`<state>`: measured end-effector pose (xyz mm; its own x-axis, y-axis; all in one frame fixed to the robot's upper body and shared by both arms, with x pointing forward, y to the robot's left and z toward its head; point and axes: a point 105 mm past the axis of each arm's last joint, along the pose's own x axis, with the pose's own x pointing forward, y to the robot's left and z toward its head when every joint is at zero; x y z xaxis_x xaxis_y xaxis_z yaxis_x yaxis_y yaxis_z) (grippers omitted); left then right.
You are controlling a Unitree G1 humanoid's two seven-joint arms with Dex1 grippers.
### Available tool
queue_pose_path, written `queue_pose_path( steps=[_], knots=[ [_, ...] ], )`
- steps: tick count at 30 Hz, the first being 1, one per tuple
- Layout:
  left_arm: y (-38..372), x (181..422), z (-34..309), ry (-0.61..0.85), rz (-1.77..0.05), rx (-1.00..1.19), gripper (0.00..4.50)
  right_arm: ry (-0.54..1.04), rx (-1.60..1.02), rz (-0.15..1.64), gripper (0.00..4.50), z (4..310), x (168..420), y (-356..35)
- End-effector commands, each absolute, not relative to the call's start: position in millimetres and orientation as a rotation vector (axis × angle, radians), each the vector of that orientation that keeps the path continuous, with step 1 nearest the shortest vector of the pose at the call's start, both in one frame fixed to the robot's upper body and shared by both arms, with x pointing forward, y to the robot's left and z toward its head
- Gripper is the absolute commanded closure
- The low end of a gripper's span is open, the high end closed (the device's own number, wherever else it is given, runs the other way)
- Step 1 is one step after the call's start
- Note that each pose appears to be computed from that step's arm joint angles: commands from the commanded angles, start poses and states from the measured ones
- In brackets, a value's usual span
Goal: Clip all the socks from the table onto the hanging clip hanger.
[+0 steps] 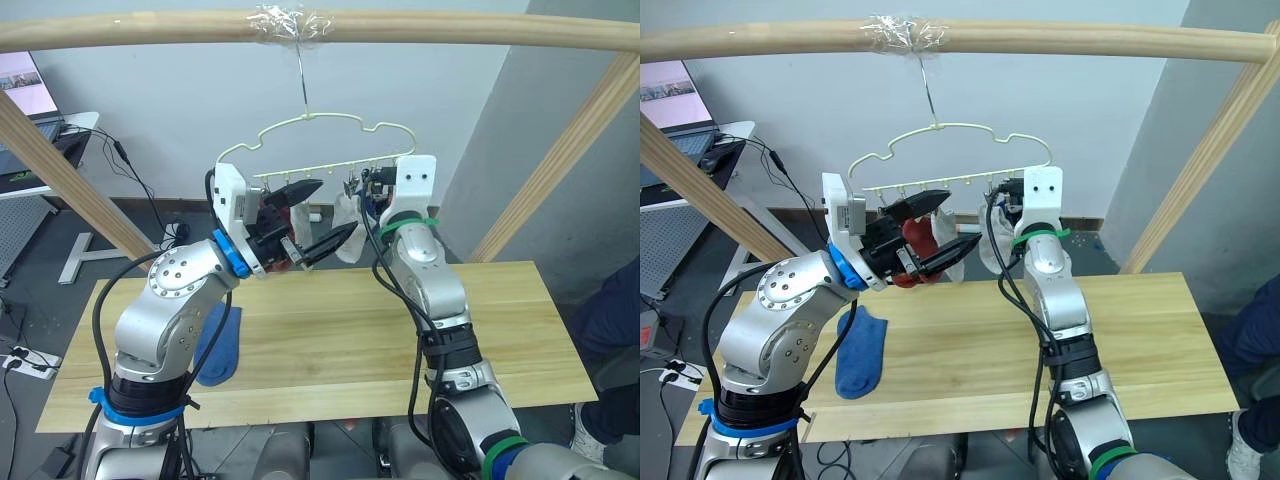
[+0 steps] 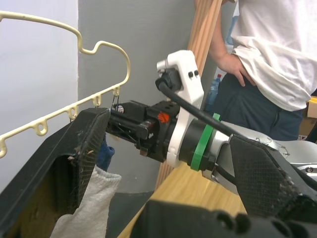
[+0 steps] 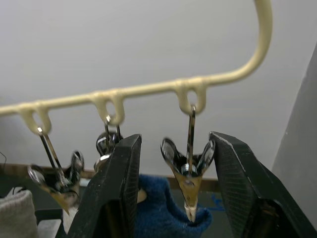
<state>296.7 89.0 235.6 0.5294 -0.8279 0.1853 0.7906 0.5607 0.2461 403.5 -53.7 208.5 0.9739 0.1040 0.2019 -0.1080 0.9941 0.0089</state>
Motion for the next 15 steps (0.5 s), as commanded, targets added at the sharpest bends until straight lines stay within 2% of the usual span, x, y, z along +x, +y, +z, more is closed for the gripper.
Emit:
queue_pose_path(
  steps=[1,13,15],
  knots=[
    [87.5,289.5,248.9,-0.358,-0.977,0.162,0.11,-0.268,0.045,0.13,2.24,226.3,401.1,-47.7],
    [85.9,287.7,249.4,-0.366,-0.98,0.16,0.11,-0.267,0.041,0.134,2.24,225.6,402.9,-47.5],
    [85.3,287.2,249.4,-0.366,-0.982,0.16,0.11,-0.268,0.042,0.135,2.63,225.6,402.9,-48.2]
  ],
)
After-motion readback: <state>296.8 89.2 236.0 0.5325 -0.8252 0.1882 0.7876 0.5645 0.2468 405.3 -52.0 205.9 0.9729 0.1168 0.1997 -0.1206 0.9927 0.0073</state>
